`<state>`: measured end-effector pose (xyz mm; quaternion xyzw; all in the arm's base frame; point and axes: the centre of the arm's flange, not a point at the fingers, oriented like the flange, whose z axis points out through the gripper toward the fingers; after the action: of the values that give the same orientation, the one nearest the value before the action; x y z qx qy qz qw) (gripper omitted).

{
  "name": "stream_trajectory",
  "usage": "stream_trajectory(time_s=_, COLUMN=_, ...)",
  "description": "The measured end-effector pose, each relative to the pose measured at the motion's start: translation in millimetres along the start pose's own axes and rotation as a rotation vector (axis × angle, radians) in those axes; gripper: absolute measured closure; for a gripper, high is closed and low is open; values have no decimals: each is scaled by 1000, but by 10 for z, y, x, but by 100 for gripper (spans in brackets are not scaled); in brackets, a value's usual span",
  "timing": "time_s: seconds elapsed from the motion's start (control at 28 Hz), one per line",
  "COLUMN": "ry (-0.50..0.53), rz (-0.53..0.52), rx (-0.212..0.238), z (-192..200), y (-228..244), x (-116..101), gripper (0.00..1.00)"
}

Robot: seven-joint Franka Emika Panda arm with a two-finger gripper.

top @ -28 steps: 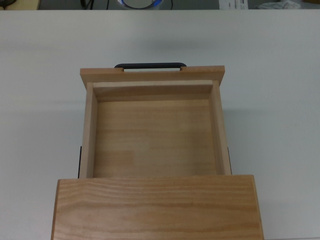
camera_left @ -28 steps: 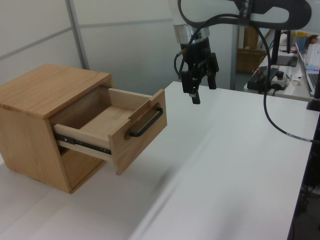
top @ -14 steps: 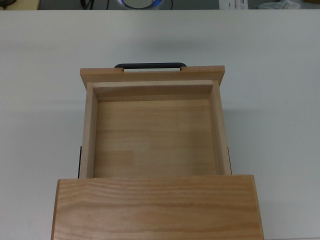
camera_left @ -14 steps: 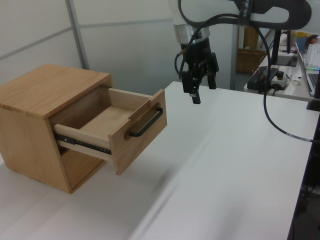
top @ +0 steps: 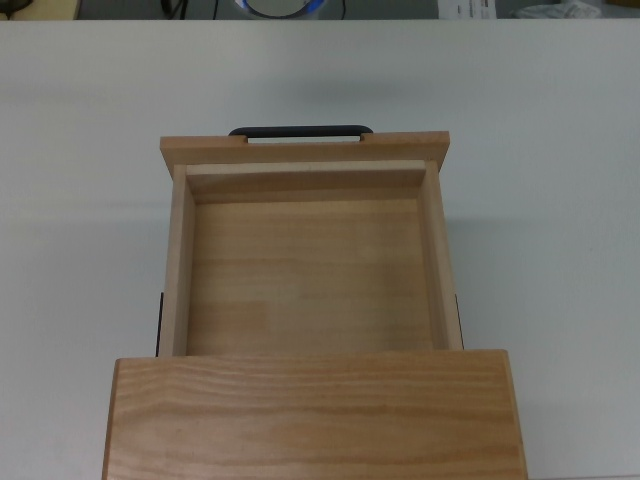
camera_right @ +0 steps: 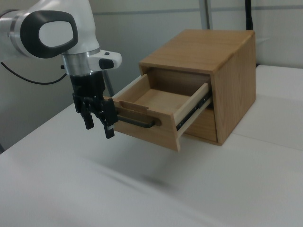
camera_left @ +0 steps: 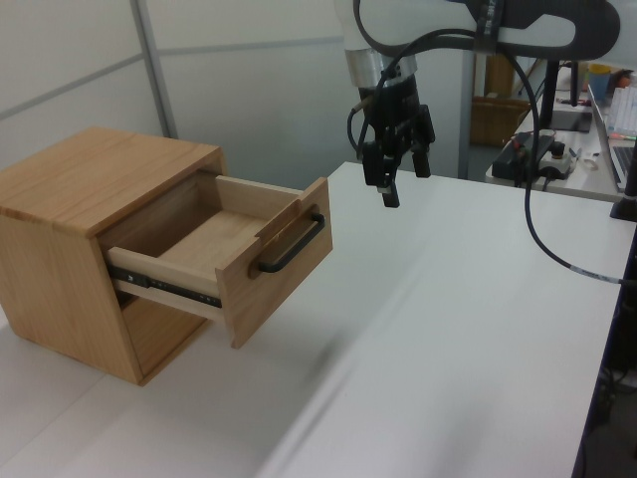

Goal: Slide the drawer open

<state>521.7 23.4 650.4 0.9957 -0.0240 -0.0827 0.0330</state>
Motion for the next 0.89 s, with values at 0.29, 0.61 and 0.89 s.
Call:
stream_trajectory(time_s=0.29, ry=0, rz=-3, rx=-1, z=0, y=-9, x=-1, gripper=0)
stream_trajectory(time_s=0.61, ry=0, rz=-5, rx=-1, z=0, y=-8, x=-1, gripper=0)
stream_trajectory(time_s=0.89, ry=0, rz=-9, rx=-1, z=-1, y=-9, x=-1, gripper=0)
